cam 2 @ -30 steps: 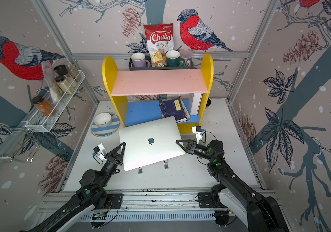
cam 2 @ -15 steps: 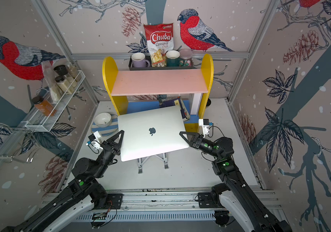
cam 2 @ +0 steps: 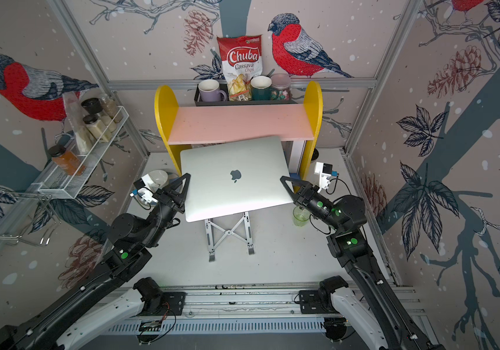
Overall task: Close the laptop lid and set it aside
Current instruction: Place the laptop on the shelf.
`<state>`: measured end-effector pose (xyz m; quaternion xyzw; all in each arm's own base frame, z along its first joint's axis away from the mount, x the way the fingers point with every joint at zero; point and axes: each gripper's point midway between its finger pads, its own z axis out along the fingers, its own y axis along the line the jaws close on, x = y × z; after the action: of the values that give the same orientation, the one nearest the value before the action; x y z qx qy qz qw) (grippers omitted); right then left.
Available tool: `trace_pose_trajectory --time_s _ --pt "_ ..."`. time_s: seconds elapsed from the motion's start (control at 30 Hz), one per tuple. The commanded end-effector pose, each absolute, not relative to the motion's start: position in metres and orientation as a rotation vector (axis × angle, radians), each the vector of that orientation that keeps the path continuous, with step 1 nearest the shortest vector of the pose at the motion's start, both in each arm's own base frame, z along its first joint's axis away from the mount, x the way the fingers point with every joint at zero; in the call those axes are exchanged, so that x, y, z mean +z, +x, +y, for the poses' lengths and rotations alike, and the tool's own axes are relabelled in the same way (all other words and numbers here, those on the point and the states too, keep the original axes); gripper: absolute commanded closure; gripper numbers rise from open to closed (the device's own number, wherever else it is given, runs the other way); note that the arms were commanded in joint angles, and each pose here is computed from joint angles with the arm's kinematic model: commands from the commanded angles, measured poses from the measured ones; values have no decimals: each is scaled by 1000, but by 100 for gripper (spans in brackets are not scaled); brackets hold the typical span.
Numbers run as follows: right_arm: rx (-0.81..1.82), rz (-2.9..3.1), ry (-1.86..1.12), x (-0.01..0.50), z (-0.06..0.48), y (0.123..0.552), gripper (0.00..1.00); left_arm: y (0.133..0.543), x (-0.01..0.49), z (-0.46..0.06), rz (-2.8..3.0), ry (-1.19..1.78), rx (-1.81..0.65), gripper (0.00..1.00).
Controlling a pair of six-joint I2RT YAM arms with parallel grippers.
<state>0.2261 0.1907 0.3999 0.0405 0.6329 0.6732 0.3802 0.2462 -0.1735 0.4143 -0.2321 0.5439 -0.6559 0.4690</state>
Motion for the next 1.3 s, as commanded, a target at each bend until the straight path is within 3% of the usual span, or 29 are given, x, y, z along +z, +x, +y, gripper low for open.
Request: trace_pose_trajectory --time_s 0.0,0.5,1.07,1.13,1.27 --pt "1789 1686 -13 401 204 207 100 245 434 -185 1329 -501 -1683 100" --pt "1798 1706 183 428 203 243 100 297 457 -197 1309 -606 -1738 100" --pt "1786 1742 397 417 191 286 100 344 470 -222 1284 -644 -1817 100" --pt "1783 1733 414 418 188 288 100 347 469 -223 1279 -654 -1819 94" --pt "1779 1718 461 419 182 295 100 352 465 -220 1267 -674 -1810 70"
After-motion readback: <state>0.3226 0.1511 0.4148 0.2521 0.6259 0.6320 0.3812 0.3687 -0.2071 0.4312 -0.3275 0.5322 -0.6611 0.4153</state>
